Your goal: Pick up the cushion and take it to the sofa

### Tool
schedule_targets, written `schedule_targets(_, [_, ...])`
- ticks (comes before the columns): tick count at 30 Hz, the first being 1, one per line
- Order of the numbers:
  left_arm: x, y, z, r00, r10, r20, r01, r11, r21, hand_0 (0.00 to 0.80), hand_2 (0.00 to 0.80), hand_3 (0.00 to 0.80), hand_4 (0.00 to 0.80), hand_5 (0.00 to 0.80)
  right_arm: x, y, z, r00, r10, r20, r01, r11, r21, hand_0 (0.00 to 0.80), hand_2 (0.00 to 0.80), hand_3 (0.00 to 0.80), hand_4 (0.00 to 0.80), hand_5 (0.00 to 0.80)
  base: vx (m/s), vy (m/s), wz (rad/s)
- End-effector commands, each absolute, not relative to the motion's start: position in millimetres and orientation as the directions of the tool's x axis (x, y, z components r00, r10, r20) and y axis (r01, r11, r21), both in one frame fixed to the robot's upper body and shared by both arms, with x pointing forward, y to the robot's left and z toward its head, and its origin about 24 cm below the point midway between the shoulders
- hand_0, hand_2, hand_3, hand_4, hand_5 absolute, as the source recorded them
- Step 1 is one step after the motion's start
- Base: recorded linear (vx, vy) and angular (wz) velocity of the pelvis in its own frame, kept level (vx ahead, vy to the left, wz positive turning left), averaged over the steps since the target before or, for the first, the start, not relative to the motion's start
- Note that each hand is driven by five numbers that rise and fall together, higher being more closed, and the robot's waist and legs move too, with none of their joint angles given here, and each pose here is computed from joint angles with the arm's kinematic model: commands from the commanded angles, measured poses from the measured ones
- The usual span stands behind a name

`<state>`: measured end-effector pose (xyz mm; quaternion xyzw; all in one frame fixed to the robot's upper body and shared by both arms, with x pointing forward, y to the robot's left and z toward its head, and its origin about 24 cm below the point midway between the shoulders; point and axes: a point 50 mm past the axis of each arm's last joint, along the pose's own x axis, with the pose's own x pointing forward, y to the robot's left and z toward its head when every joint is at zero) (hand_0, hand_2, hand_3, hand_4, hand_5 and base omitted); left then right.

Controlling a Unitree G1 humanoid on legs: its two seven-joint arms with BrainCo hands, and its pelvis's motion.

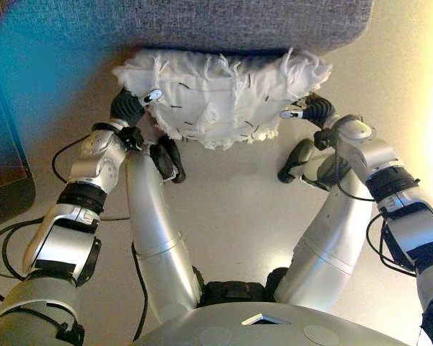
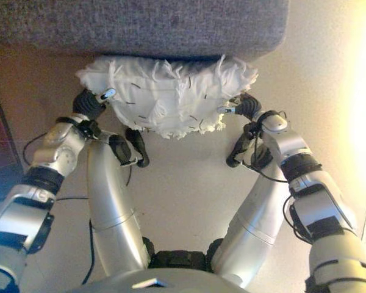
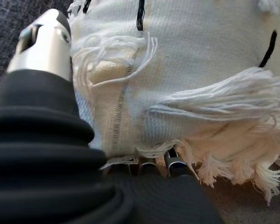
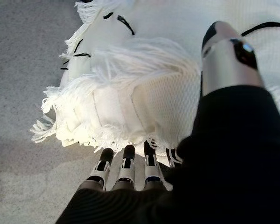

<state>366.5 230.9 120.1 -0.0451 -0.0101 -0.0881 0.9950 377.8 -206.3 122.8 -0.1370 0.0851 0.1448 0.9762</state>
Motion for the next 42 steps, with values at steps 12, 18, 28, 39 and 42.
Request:
schedule_targets(12, [382, 178, 149, 0.949, -0.278, 0.146, 0.289, 0.955, -0.06, 0.0, 0.0, 0.0, 0.0, 0.0, 384, -132, 149, 0.916, 0.38, -0.128, -0.401, 0.884, -0.242, 0.0, 0.0, 0.0, 0.0, 0.0, -0.001, 0.009, 0.0])
schedule_targets(18, [379, 161, 152, 0.928, -0.322, 0.189, 0.34, 0.938, -0.072, 0.8, 0.8, 0.8, 0.8, 0.8, 381, -116, 147, 0.903, 0.41, -0.129, -0.43, 0.868, -0.25, 0.8, 0.8, 0.8, 0.8, 0.8, 0.0, 0.0, 0.0])
schedule_targets(28, [379, 152, 151, 0.928, -0.321, 0.191, 0.339, 0.938, -0.073, 0.8, 0.8, 0.8, 0.8, 0.8, 379, -107, 146, 0.908, 0.405, -0.111, -0.42, 0.878, -0.232, 0.8, 0.8, 0.8, 0.8, 0.8, 0.004, -0.014, 0.0])
schedule_targets(39, [371, 153, 140, 0.928, -0.294, 0.227, 0.316, 0.947, -0.065, 0.8, 0.8, 0.8, 0.8, 0.8, 374, -118, 138, 0.944, 0.33, 0.01, -0.319, 0.918, -0.235, 0.8, 0.8, 0.8, 0.8, 0.8, 0.006, -0.029, -0.02])
schedule_targets(42, [363, 151, 134, 0.922, -0.281, 0.265, 0.307, 0.949, -0.064, 0.8, 0.8, 0.8, 0.8, 0.8, 367, -120, 130, 0.945, 0.321, 0.055, -0.306, 0.932, -0.193, 0.8, 0.8, 0.8, 0.8, 0.8, 0.011, -0.022, -0.07])
